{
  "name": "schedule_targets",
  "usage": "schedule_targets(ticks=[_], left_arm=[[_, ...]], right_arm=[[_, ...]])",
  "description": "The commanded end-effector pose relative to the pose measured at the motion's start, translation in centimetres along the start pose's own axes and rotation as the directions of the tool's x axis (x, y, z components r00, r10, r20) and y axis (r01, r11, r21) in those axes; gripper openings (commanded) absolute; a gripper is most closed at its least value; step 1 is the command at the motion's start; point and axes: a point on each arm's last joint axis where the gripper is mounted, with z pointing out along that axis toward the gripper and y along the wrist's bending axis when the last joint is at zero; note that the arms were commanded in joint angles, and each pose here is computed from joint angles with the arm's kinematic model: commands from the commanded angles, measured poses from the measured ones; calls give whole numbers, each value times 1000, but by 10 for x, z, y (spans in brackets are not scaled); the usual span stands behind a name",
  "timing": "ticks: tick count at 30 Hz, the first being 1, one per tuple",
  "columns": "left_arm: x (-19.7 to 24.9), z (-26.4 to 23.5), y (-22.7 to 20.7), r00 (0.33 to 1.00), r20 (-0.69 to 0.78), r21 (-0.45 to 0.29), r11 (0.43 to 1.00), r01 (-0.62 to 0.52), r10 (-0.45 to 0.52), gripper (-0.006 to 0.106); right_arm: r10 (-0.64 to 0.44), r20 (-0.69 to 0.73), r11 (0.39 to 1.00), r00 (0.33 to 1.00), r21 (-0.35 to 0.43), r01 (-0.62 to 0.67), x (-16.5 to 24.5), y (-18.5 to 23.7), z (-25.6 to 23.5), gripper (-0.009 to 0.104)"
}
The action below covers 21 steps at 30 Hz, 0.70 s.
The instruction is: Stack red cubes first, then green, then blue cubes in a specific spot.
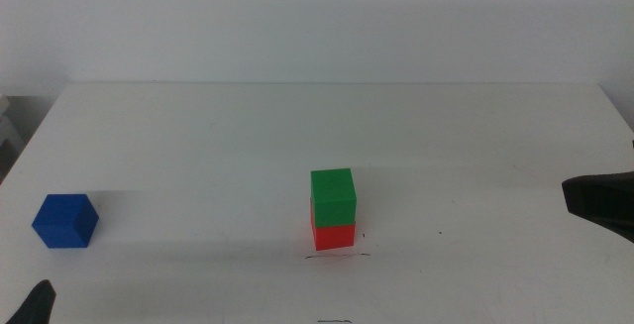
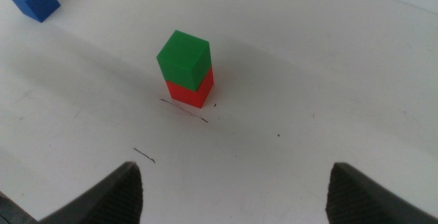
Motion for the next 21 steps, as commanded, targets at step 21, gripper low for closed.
schedule_targets(ticks=[21], left_arm=[[-18,-2,9,995,78,-156,985,68,-56,93]], right_arm=[[-16,82,1000,997,16,14,-10,-2,-6,83]])
